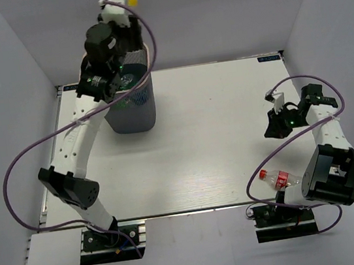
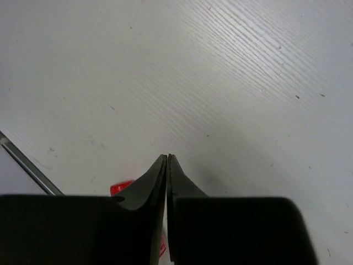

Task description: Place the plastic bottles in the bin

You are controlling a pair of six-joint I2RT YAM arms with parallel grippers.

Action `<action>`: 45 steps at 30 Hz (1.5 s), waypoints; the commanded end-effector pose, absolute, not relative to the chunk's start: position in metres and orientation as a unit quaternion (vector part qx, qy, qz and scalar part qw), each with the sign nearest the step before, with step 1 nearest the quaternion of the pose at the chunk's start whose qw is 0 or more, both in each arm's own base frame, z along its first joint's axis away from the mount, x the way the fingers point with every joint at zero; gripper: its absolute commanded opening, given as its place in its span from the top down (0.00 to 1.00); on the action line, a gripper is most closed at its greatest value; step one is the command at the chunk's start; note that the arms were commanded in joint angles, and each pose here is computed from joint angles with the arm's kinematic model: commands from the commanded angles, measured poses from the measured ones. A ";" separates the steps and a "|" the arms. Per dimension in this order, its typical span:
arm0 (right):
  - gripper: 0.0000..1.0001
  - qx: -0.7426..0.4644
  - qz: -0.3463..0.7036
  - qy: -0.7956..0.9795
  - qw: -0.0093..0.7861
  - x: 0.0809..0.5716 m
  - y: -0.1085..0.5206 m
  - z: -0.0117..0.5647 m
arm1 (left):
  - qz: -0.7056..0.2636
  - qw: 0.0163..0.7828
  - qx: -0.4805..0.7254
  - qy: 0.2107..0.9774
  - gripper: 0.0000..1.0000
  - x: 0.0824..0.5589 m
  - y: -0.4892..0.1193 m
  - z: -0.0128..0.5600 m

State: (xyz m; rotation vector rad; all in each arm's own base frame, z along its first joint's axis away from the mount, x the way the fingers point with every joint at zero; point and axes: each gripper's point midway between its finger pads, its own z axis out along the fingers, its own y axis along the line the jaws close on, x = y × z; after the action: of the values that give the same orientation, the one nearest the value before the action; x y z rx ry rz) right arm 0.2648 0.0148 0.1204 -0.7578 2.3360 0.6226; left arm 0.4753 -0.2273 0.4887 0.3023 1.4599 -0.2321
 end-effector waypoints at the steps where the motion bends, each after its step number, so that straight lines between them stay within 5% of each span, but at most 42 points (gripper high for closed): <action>1: 0.87 -0.328 0.241 0.865 0.294 0.250 0.019 0.123 | -0.066 0.710 0.053 0.699 0.74 0.483 -0.176 0.464; 2: 0.67 -0.331 0.246 0.866 0.284 0.244 0.020 0.124 | -0.057 0.700 0.041 0.710 0.74 0.486 -0.167 0.455; 4: 0.50 -0.349 0.247 0.861 0.277 0.240 0.020 0.127 | -0.035 0.684 0.031 0.728 0.55 0.494 -0.151 0.443; 7: 0.27 -0.372 0.246 0.854 0.267 0.236 0.018 0.133 | -0.023 0.659 0.018 0.752 0.09 0.497 -0.135 0.429; 8: 0.27 -0.378 0.244 0.852 0.266 0.236 0.018 0.133 | -0.022 0.656 0.019 0.755 0.00 0.496 -0.134 0.427; 10: 0.10 -0.393 0.242 0.847 0.264 0.234 0.017 0.137 | -0.016 0.660 0.010 0.751 0.00 0.494 -0.126 0.433; 14: 0.10 -0.440 0.239 0.830 0.244 0.219 0.016 0.137 | -0.029 0.685 0.048 0.727 0.00 0.483 -0.128 0.460; 18: 0.11 -0.495 0.229 0.815 0.196 0.192 0.011 0.117 | -0.155 0.695 0.207 0.671 0.00 0.453 -0.199 0.482; 23: 0.11 -0.579 0.191 0.779 0.146 0.147 0.000 0.087 | -0.416 0.569 0.361 0.611 0.00 0.368 -0.301 0.440; 30: 0.14 -0.563 0.209 0.794 0.096 0.116 0.004 0.063 | -0.460 0.493 0.357 0.647 0.00 0.306 -0.322 0.353; 37: 0.14 -0.561 0.115 0.815 0.094 0.127 -0.016 0.029 | -0.449 0.439 0.357 0.691 0.00 0.271 -0.325 0.299; 44: 0.39 -0.549 0.108 0.825 0.079 0.119 -0.019 0.012 | -0.433 0.395 0.356 0.728 0.00 0.237 -0.317 0.248; 45: 0.51 -0.546 0.116 0.825 0.085 0.122 -0.016 0.017 | -0.431 0.379 0.353 0.739 0.00 0.230 -0.314 0.235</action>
State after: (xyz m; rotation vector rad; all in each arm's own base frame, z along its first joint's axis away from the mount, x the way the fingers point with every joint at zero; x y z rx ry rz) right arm 0.1112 -0.0126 0.0161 -1.6442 2.4650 0.3990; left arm 0.2429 -0.3216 0.2419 0.9106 1.8589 -1.1179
